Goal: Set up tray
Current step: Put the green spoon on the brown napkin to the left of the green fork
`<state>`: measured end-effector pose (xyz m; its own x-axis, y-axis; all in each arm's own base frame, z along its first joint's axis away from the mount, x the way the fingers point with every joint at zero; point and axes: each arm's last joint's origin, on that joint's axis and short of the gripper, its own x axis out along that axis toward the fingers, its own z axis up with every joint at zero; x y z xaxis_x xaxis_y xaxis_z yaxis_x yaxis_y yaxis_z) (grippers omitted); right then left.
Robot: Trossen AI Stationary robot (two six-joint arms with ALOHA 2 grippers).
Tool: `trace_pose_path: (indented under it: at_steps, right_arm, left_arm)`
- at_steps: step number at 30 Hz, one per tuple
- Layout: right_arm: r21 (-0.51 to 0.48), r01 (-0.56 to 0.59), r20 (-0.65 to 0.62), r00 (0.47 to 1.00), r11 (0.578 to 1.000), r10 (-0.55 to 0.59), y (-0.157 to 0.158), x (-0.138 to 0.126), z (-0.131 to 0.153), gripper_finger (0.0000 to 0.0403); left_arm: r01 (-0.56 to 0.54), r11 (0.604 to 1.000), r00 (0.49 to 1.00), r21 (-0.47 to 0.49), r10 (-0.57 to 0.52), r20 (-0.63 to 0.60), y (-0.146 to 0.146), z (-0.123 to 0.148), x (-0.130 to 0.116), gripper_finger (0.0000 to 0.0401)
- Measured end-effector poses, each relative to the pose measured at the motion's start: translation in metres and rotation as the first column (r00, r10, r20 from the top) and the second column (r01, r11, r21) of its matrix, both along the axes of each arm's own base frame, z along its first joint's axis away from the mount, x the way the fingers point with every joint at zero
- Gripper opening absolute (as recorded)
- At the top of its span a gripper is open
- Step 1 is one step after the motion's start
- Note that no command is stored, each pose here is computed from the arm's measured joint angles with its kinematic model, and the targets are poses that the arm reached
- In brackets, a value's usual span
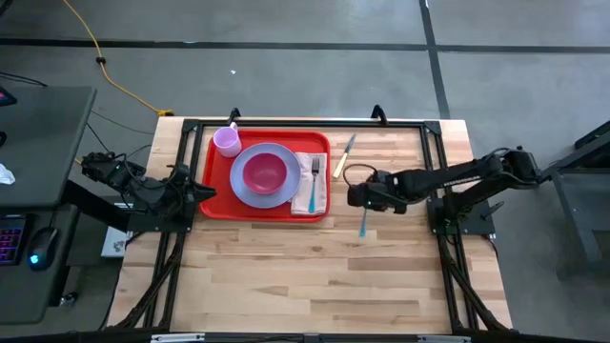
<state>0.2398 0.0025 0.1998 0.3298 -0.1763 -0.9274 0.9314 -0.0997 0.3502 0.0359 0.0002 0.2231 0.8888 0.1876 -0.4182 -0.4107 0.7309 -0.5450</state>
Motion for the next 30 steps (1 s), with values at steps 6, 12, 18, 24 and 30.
trace_pose_path:
  at_steps: [6, 12, 18, 24, 30]
  right_arm:
    - [-0.082, -0.017, 0.122, 0.992, 0.996, 0.027, -0.016, 0.015, 0.018, 0.0]
    - [-0.132, -0.02, 0.254, 0.966, 0.991, 0.053, -0.029, 0.029, 0.025, 0.0]
    - [-0.135, -0.054, 0.339, 0.936, 0.989, 0.097, -0.039, 0.052, 0.014, 0.0]
    - [-0.14, -0.084, 0.416, 0.899, 0.987, 0.135, -0.051, 0.076, 0.005, 0.0]
    - [-0.18, -0.174, 0.408, 0.883, 0.968, 0.234, -0.067, 0.113, 0.016, 0.0]
  left_arm:
    - [0.0, 1.0, 1.0, 0.0, 0.0, 0.0, 0.0, 0.0, 0.0, 0.0117]
    - [0.0, 1.0, 1.0, 0.0, 0.0, 0.0, 0.0, 0.0, 0.0, 0.0117]
    - [0.0, 1.0, 1.0, 0.0, 0.0, 0.0, 0.0, 0.0, 0.0, 0.0117]
    - [0.0, 1.0, 1.0, 0.0, 0.0, 0.0, 0.0, 0.0, 0.0, 0.0117]
    - [-0.002, 1.0, 1.0, -0.003, 0.002, 0.0, 0.0, 0.0, 0.0, 0.0117]
